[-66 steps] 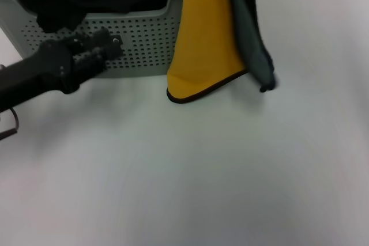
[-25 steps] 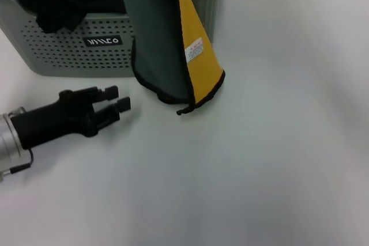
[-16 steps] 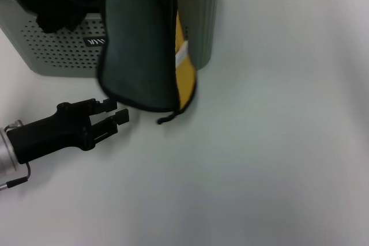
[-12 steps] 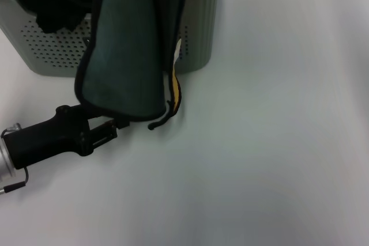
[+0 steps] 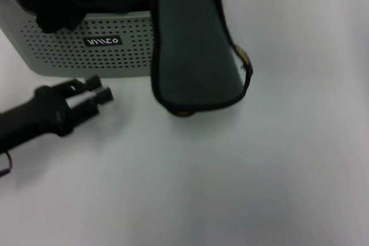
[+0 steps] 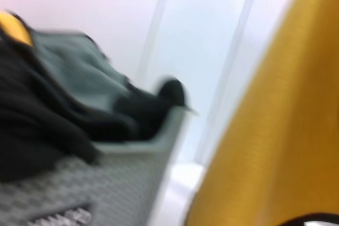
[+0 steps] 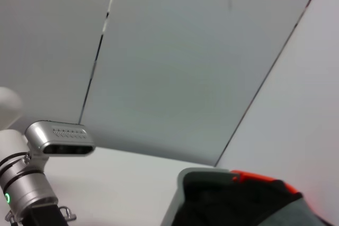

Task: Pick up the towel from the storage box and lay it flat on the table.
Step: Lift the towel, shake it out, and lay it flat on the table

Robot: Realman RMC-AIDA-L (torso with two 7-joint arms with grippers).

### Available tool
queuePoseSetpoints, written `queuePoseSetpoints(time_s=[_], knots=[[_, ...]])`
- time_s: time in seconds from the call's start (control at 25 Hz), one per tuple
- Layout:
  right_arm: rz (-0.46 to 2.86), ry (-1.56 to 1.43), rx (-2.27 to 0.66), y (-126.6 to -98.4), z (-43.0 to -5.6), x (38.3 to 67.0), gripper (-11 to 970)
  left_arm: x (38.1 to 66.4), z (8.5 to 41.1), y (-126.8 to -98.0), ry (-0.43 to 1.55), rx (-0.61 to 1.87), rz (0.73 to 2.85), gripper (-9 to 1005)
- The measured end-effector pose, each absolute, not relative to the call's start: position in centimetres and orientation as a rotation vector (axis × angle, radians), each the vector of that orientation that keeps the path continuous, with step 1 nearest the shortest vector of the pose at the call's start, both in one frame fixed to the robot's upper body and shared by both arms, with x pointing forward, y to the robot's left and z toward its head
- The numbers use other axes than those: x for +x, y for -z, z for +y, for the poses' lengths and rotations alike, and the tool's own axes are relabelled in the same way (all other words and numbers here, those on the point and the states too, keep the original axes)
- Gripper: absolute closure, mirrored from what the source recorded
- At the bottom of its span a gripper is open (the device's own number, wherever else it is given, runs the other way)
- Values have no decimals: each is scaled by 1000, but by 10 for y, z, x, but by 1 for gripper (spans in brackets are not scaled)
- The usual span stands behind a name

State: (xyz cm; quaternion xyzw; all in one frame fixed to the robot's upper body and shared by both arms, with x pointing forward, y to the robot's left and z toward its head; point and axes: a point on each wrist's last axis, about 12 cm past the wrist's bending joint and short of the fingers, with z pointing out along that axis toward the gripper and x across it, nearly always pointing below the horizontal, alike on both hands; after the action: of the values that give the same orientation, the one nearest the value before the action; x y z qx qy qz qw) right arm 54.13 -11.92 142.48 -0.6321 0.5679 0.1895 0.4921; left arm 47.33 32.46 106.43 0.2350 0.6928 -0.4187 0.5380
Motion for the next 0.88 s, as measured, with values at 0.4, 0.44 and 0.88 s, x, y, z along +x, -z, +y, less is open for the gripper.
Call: queuePoseSetpoints(time_s=[0.4, 0.44, 0.88], knots=[[1306, -414, -1496, -1425, -134, 538, 925, 483, 332, -1075, 1018, 466, 1621, 572], [1293, -411, -1488, -1424, -136, 538, 925, 484, 331, -1076, 1036, 473, 1615, 572], [1233, -413, -1486, -1421, -132, 546, 924, 488, 325, -1089, 1136, 497, 1545, 460]])
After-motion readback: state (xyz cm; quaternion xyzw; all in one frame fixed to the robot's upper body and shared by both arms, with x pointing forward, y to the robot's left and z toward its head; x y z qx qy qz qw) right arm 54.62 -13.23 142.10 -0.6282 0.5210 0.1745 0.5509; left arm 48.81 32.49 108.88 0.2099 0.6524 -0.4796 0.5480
